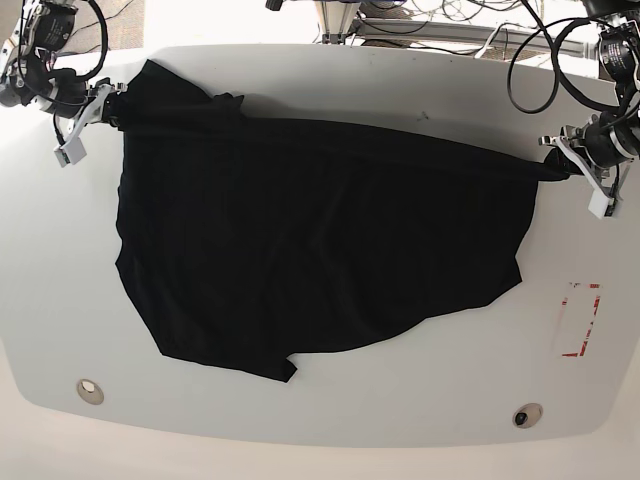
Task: Layout the t-shirt on the table in an organized manner, then fold the t-shirt properly
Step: 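Pull the held corners apart with both grippers to stretch the shirt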
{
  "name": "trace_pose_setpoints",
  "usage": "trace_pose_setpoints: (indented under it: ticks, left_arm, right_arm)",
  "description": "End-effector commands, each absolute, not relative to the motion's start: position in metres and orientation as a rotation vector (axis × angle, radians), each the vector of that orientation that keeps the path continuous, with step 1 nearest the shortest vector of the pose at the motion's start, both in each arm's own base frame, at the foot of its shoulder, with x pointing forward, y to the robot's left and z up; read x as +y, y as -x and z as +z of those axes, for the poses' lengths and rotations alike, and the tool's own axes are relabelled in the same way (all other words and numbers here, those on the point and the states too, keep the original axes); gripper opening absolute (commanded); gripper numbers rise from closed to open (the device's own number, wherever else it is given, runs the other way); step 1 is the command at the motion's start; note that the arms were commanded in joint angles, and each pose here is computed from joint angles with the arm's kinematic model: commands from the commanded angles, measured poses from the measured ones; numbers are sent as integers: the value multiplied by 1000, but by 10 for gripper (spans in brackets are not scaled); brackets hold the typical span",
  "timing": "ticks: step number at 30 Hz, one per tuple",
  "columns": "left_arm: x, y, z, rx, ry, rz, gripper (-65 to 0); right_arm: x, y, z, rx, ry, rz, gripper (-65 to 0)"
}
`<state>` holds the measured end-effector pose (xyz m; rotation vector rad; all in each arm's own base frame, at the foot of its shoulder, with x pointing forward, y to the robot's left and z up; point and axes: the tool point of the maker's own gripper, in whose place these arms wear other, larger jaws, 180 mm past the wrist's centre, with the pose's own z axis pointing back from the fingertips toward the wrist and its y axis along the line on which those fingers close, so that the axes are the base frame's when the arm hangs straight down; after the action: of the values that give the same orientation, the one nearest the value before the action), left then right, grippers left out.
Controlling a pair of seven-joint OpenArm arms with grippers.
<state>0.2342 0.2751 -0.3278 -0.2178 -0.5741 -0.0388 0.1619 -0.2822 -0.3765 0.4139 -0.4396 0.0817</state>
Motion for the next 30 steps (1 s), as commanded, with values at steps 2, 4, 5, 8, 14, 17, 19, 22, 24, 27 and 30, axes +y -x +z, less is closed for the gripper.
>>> trace_pose_setpoints:
  ticks: [2,4,5,8,14,17,19,22,24,27,30]
  left_arm:
    - [293,-246,-307,-608,149,-82,-649]
    - [296,-250,-301,-627,141,-82,-649]
    - [300,-253,-295,-644,131,-74,-649]
    - [325,-257,-274,-689,71,-49,-649]
    - [354,-280,-225,-795,-18,-47,-646]
    - [358,-284,-215,-795,-39,-58,-646]
    - [359,-288,-206,-804,-47,-63,-646]
    - [357,-293,-198,-815,-47,-70,-646]
    - [353,-298,-194,-829,-34,-78,-646]
    - [336,-311,-186,-860,16,-122,-646]
    - [317,-322,-180,-881,65,-171,-647]
  right_arm:
    - [-279,-172,-369,-461,-412,125,-648]
    - [-274,-171,-372,-449,-423,139,-648]
    - [-273,-171,-372,-447,-425,141,-648]
    - [-271,-170,-373,-445,-430,140,-648]
    - [-251,-182,-375,-475,-479,142,-648]
    - [-244,-188,-375,-485,-494,154,-648]
    - [-241,-190,-374,-491,-500,156,-648]
    - [-241,-198,-369,-515,-502,161,-648]
    - [-242,-207,-364,-537,-496,169,-648]
    - [-245,-222,-354,-576,-485,184,-648]
    - [-253,-239,-340,-617,-458,208,-648]
